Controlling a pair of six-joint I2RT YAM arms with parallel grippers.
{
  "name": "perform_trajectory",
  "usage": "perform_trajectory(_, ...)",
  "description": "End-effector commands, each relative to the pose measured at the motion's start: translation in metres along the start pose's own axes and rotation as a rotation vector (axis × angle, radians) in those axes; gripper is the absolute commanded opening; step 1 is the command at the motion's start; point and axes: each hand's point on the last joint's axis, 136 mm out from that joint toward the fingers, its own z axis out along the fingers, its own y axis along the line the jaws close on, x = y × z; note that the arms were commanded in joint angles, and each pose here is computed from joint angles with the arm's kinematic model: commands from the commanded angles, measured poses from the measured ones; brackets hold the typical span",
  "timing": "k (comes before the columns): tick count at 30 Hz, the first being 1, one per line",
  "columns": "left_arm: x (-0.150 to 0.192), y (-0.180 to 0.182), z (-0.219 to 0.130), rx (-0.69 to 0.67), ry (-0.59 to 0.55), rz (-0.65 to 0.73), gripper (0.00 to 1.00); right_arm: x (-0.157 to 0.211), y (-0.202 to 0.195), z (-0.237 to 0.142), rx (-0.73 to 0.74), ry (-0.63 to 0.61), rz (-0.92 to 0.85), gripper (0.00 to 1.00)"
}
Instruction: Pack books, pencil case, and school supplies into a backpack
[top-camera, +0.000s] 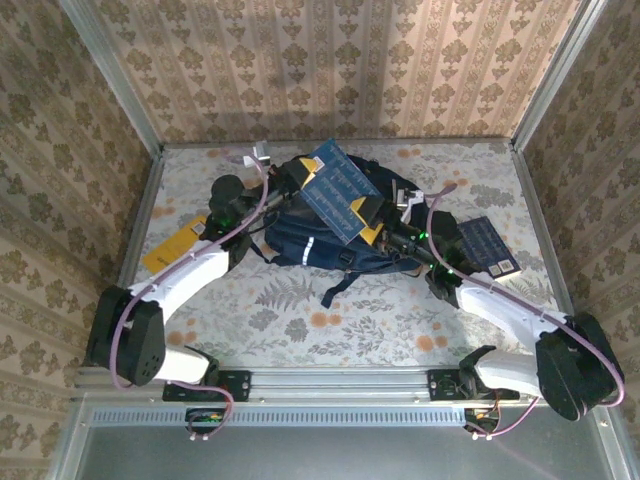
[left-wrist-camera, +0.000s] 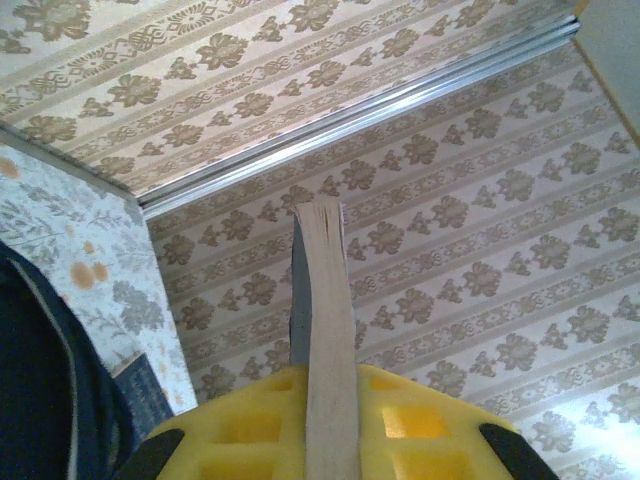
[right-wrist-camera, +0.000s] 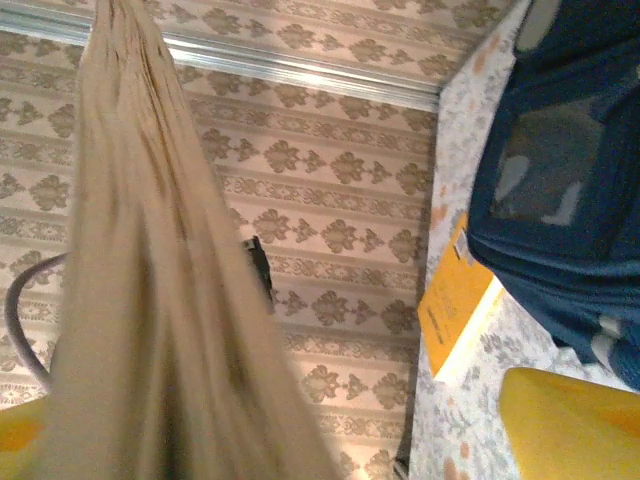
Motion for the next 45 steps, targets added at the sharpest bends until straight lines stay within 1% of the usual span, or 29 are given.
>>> perform_trajectory(1, -0.01, -0.034, 0.004, 0.131, -0.048, 0.003, 0.0, -0.019, 0.039, -0.003, -0.159, -0.111, 0.002, 0.8)
perform_trajectory(3, -0.008, -0.032, 0.005, 0.127, -0.045, 0.002, 0.0, -0.028, 0.048, -0.006, -0.178, -0.162, -0.028, 0.71)
perform_trajectory(4, -0.007, -0.028, 0.005, 0.115, -0.047, -0.002, 0.0, -0.031, 0.052, -0.009, -0.184, -0.188, -0.042, 0.64)
perform_trajectory(6, -0.006, -0.022, 0.005, 0.092, -0.052, -0.006, 0.0, -0.037, 0.057, -0.012, -0.185, -0.224, -0.066, 0.46)
perform_trajectory(8, -0.004, -0.017, 0.005, 0.07, -0.049, -0.008, 0.0, -0.039, 0.058, -0.015, -0.169, -0.246, -0.077, 0.24)
perform_trajectory(11, -0.001, -0.011, 0.008, 0.041, -0.043, -0.01, 0.0, -0.04, 0.059, -0.016, -0.15, -0.251, -0.089, 0.03)
perform_trajectory(12, 0.001, -0.009, 0.009, 0.031, -0.039, -0.008, 0.0, -0.04, 0.058, -0.017, -0.14, -0.253, -0.094, 0.0)
perform_trajectory(13, 0.003, -0.005, 0.012, 0.015, -0.026, -0.009, 0.0, -0.04, 0.056, -0.019, -0.128, -0.255, -0.099, 0.0)
perform_trajectory(14, 0.004, -0.002, 0.014, -0.001, -0.013, -0.008, 0.08, -0.04, 0.054, -0.022, -0.117, -0.261, -0.109, 0.0)
perform_trajectory(15, 0.006, 0.001, 0.015, -0.014, -0.002, -0.003, 0.2, -0.04, 0.054, -0.024, -0.109, -0.266, -0.12, 0.0)
perform_trajectory(16, 0.008, 0.004, 0.017, -0.031, 0.012, 0.011, 0.35, -0.041, 0.052, -0.029, -0.091, -0.271, -0.14, 0.0)
perform_trajectory(17, 0.01, 0.009, 0.017, -0.055, 0.028, 0.028, 0.46, -0.044, 0.049, -0.035, -0.063, -0.283, -0.15, 0.0)
perform_trajectory(18, 0.012, 0.013, 0.018, -0.086, 0.048, 0.048, 0.54, -0.047, 0.045, -0.041, -0.034, -0.298, -0.16, 0.0)
perform_trajectory(19, 0.014, 0.017, 0.02, -0.128, 0.075, 0.072, 0.6, -0.051, 0.039, -0.051, 0.009, -0.317, -0.178, 0.0)
perform_trajectory(21, 0.018, 0.029, 0.022, -0.25, 0.156, 0.17, 0.65, -0.061, 0.023, -0.072, 0.135, -0.358, -0.199, 0.0)
perform_trajectory(23, 0.024, 0.039, 0.026, -0.371, 0.253, 0.285, 0.67, -0.071, 0.008, -0.097, 0.247, -0.404, -0.228, 0.0)
perform_trajectory(24, 0.026, 0.044, 0.029, -0.404, 0.29, 0.32, 0.67, -0.074, 0.005, -0.108, 0.274, -0.421, -0.239, 0.0)
perform_trajectory(26, 0.034, 0.053, 0.041, -0.418, 0.372, 0.347, 0.67, -0.081, -0.003, -0.13, 0.346, -0.454, -0.276, 0.0)
perform_trajectory(29, 0.05, 0.077, 0.067, -0.435, 0.503, 0.276, 0.66, -0.087, -0.015, -0.164, 0.486, -0.516, -0.335, 0.0)
perform_trajectory(32, 0.079, 0.102, 0.093, -0.43, 0.642, 0.198, 0.64, -0.09, -0.022, -0.195, 0.622, -0.579, -0.4, 0.0)
perform_trajectory(35, 0.108, 0.114, 0.116, -0.408, 0.745, 0.16, 0.63, -0.089, -0.021, -0.209, 0.67, -0.598, -0.462, 0.0)
perform_trajectory(38, 0.125, 0.131, 0.131, -0.427, 0.797, 0.131, 0.61, -0.086, -0.021, -0.216, 0.689, -0.599, -0.492, 0.0)
perform_trajectory(42, 0.135, 0.147, 0.143, -0.423, 0.793, 0.072, 0.6, -0.086, -0.018, -0.223, 0.71, -0.609, -0.539, 0.0)
perform_trajectory(45, 0.149, 0.153, 0.15, -0.411, 0.813, 0.037, 0.59, -0.091, -0.009, -0.232, 0.746, -0.635, -0.601, 0.0)
